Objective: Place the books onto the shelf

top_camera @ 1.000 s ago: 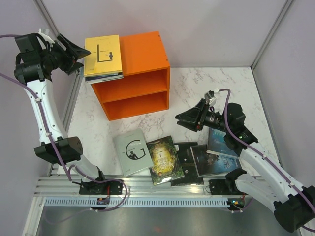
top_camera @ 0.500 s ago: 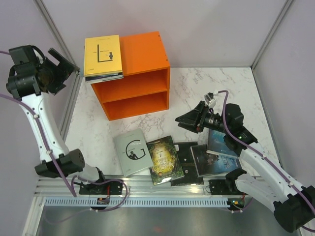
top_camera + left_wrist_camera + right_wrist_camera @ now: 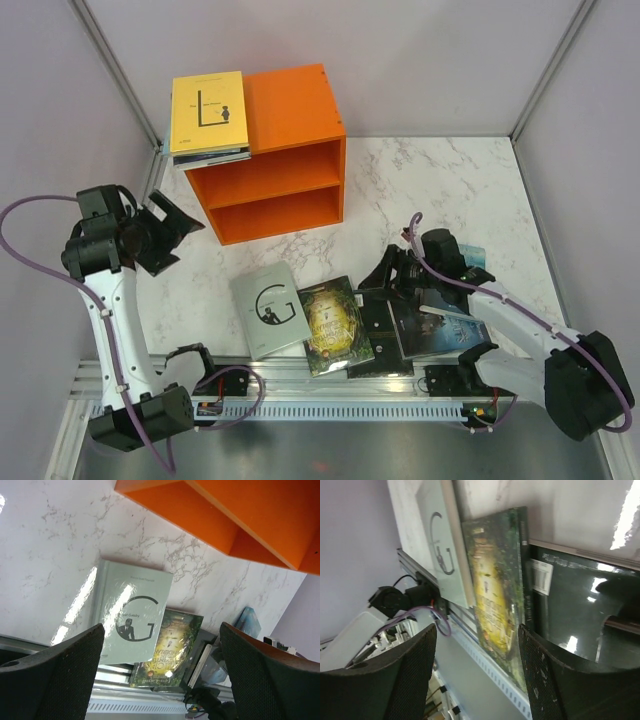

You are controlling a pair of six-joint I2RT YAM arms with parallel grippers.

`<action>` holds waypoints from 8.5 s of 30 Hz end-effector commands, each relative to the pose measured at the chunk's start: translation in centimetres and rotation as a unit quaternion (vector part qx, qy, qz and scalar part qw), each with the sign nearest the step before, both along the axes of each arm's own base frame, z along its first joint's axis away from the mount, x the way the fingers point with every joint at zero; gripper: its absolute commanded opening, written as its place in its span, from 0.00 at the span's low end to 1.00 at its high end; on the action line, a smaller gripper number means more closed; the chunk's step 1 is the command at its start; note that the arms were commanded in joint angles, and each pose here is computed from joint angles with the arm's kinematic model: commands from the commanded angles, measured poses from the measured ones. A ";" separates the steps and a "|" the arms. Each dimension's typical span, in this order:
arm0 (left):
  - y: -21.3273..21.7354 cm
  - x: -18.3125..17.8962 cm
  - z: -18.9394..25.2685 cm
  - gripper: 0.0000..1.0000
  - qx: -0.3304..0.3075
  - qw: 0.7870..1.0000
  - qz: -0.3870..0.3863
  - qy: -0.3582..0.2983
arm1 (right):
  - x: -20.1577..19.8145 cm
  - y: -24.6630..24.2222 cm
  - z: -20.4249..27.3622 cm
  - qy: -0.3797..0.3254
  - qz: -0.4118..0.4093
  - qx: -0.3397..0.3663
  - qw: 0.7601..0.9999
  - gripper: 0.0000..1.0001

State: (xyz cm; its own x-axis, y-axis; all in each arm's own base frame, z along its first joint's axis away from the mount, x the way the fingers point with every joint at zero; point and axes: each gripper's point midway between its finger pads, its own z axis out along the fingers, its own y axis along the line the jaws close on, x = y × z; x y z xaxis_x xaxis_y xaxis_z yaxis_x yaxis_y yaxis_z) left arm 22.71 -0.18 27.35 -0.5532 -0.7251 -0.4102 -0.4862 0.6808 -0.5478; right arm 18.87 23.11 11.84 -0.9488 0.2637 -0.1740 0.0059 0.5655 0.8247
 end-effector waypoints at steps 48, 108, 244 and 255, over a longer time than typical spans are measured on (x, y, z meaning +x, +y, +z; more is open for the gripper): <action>-2.4 -1.1 -1.4 0.93 -0.042 0.998 -0.018 -0.033 | -7.5 -1.6 -14.1 0.068 0.048 -0.101 0.991 0.74; -10.0 -2.4 -3.1 0.94 -0.168 0.962 -0.176 -0.123 | -0.8 4.4 0.4 -0.102 0.005 -0.068 0.992 0.00; -8.5 -13.8 3.9 0.96 -0.079 0.966 -0.159 -0.189 | 4.8 15.6 24.7 -0.159 -0.001 0.302 0.940 0.00; -8.6 -14.3 3.4 0.96 -0.067 0.967 -0.179 -0.170 | 11.8 20.9 22.4 -0.165 -0.039 0.287 0.943 0.00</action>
State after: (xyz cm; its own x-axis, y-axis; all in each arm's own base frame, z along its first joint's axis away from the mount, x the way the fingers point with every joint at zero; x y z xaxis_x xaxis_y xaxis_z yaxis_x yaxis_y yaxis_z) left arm 8.43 -8.99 30.89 -0.6195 -0.6045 -0.5009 -0.0194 0.6497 -0.7600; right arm 28.36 42.79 27.04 -0.9029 0.3923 -0.1758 -0.1101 0.1843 0.9767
